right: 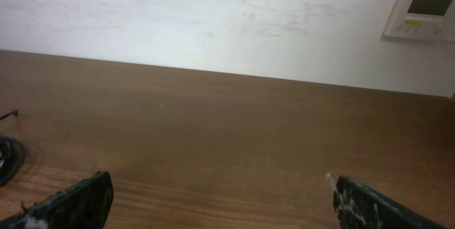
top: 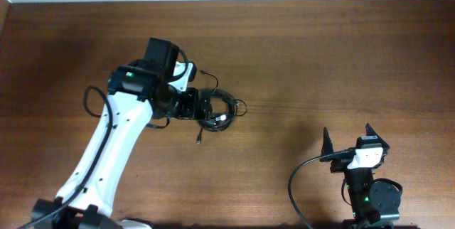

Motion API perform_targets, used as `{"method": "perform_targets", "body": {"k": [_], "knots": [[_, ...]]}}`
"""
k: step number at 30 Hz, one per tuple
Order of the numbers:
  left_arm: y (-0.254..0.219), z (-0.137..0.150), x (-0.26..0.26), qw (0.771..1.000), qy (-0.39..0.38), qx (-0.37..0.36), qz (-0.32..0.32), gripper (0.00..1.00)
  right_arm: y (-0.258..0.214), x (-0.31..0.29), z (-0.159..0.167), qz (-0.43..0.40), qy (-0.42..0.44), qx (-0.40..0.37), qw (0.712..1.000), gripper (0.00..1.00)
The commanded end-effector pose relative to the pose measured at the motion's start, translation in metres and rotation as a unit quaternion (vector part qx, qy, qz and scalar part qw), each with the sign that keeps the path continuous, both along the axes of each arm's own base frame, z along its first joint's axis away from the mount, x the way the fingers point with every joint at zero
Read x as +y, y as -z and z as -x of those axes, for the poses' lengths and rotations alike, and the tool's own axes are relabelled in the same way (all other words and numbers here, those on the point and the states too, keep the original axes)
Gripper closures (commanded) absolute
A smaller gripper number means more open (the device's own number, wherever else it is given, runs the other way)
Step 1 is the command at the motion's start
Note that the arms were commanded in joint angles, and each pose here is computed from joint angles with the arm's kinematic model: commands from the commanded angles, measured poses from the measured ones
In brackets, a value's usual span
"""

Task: Untangle cables

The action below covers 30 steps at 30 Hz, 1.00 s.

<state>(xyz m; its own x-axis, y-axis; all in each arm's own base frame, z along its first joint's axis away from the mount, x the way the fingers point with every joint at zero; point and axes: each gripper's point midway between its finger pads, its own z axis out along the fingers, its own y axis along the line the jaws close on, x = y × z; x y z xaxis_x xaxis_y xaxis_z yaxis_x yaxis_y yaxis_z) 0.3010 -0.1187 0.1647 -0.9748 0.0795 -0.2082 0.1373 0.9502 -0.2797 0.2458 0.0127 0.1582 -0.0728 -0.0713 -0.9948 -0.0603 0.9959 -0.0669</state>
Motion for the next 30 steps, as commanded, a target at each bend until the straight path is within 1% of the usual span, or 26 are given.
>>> {"method": "perform_targets", "body": {"k": [1,5,6,8,9,10,11,12,13,14,15,21,24,25,30], "knots": [[0.01,-0.007,-0.003,1.0,-0.009,0.011,-0.003,0.04,0.004,0.0,0.0,0.002,0.0,0.003,1.0,0.01],[0.02,-0.02,-0.004,0.999,-0.049,0.015,-0.001,0.13,0.004,0.0,0.0,0.002,0.0,0.003,1.0,0.02],[0.024,-0.025,0.0,0.998,-0.062,0.013,-0.013,0.2,0.004,0.0,0.0,0.002,0.0,0.003,1.0,0.01],[0.031,-0.028,0.005,0.995,-0.088,0.019,-0.028,0.23,0.004,0.0,0.0,0.002,0.0,0.003,1.0,0.01],[0.034,-0.029,0.005,0.995,-0.093,0.025,-0.03,0.27,0.004,0.0,0.0,0.002,0.0,0.003,1.0,0.02],[0.038,-0.029,0.005,0.995,-0.092,0.03,-0.032,0.32,0.004,0.0,0.0,0.002,0.0,0.003,1.0,0.02],[0.045,-0.03,0.004,0.995,-0.09,0.037,-0.036,0.44,0.004,0.0,0.0,0.002,0.0,0.003,1.0,0.02],[0.052,-0.032,0.003,0.994,-0.09,0.044,-0.038,0.63,0.004,0.0,0.0,0.002,0.0,0.003,1.0,0.01],[0.057,-0.032,0.003,0.994,-0.09,0.051,-0.041,0.78,0.004,0.0,0.0,0.002,0.0,0.003,1.0,0.02],[0.062,-0.033,0.003,0.993,-0.09,0.056,-0.042,0.91,0.004,0.0,0.0,0.002,0.0,0.003,1.0,0.02],[0.066,-0.033,0.003,0.993,-0.09,0.062,-0.044,1.0,0.004,0.0,0.0,0.002,0.0,0.003,1.0,0.02],[0.08,-0.042,0.001,0.993,-0.09,0.063,-0.045,1.0,0.004,0.0,0.0,0.002,0.0,0.003,1.0,0.01],[0.088,-0.041,-0.001,0.992,-0.088,0.076,-0.045,1.0,0.004,0.0,0.0,0.002,0.0,0.003,1.0,0.02],[0.092,-0.04,-0.002,0.992,-0.087,0.084,-0.042,0.97,0.004,0.0,0.0,0.002,0.0,0.003,1.0,0.01],[0.107,-0.036,-0.006,0.99,-0.085,0.111,-0.038,0.93,0.004,0.0,0.0,0.002,0.0,0.003,1.0,0.01]]}}
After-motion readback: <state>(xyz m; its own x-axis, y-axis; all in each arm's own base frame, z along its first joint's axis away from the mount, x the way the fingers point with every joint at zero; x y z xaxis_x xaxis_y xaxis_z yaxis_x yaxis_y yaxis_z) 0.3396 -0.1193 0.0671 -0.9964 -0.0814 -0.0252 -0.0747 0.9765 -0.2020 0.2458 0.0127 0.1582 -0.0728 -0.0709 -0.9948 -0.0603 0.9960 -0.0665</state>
